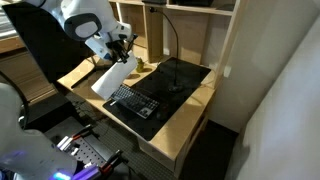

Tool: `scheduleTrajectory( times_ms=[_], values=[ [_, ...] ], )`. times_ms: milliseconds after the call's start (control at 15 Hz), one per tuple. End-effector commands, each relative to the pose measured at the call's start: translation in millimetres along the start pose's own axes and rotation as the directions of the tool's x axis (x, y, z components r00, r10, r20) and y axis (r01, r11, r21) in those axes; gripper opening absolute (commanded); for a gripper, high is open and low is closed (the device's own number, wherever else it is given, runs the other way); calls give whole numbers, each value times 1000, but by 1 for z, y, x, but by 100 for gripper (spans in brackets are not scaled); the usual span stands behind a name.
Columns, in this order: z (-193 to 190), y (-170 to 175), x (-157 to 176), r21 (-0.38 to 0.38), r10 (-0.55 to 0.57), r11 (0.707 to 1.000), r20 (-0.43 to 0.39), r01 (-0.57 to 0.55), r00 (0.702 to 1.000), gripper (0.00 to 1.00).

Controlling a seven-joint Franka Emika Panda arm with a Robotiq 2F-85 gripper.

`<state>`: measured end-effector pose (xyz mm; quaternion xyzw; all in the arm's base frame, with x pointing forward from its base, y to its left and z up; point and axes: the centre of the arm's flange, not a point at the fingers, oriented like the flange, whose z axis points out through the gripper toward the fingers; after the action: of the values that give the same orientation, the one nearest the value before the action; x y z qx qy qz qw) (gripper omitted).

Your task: Take the white plain paper and put it near the mouse, then pick up the mouse and place it on the plain paper

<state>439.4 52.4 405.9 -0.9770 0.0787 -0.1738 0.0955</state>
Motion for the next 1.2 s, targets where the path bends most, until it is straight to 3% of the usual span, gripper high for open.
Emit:
scheduleTrajectory(
  times_ms=[0, 133, 267, 333, 533, 600, 867, 1133],
  values=[
    [-51, 52, -12, -121, 143, 983, 20, -140, 989, 0],
    [-75, 78, -11, -50, 219, 974, -52, -221, 974, 0],
    [-85, 76, -8, 89, 217, 974, -118, -208, 969, 0],
    [-77, 80, 2, 2, 228, 974, -72, -228, 971, 1],
    [-89, 75, 2, 73, 228, 972, -101, -221, 968, 0],
    [-78, 81, 11, 27, 240, 971, -76, -239, 968, 0],
    [-84, 145, 48, -134, 351, 914, -216, -384, 911, 0],
    [-83, 202, 72, -309, 347, 836, -342, -454, 873, 0]
  ],
)
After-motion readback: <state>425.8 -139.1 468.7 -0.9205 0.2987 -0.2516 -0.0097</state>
